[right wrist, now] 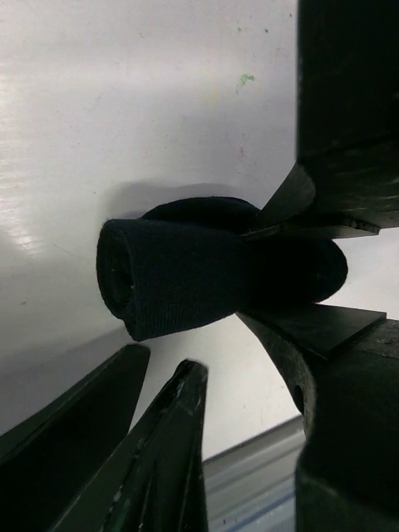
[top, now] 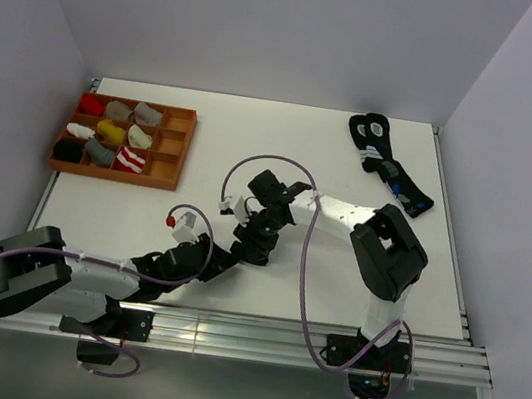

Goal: Roll the socks
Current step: Pick up the sock at the center of the board.

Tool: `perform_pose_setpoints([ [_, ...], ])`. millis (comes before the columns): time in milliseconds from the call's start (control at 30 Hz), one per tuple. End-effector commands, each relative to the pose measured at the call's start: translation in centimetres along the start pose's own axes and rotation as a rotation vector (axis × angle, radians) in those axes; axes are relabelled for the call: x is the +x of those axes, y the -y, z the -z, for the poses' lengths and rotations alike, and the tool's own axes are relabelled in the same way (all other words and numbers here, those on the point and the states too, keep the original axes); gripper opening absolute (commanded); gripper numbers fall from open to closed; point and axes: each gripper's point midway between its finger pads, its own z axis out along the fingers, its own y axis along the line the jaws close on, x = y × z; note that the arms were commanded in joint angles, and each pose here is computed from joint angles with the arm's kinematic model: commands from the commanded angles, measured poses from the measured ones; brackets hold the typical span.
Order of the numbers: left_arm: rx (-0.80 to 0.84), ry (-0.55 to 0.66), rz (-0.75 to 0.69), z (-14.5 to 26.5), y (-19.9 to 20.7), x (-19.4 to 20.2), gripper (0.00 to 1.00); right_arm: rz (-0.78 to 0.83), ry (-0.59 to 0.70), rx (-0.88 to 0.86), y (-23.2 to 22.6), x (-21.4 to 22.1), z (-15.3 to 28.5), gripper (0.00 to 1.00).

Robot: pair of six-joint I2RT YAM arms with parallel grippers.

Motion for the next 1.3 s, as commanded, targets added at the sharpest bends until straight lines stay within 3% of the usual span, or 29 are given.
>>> perform_pose_setpoints([
  [0, 0.15, 0.062, 0.045, -0.6, 4.5, -1.2, 0.37, -0.071, -0.016, -0.057, -0.7, 0.0, 0.3, 0.13],
  [633, 0.236, 0.071, 0.186, -0.7, 6.3, -1.5, 0.41, -0.119, 0.166, -0.021, -1.1, -5.3, 4.8, 0.12],
  [1133, 0.295, 0.219, 0.33, 2.4, 9.0, -5.5, 0.44, -0.138, 0.341, 0.055, -1.7, -9.1, 10.2, 0.11],
  [1267, 0.259, 0.213, 0.293, 2.9, 9.8, -5.5, 0.45, -0.129, 0.385, 0.156, -0.6, -9.8, 11.8, 0.12],
])
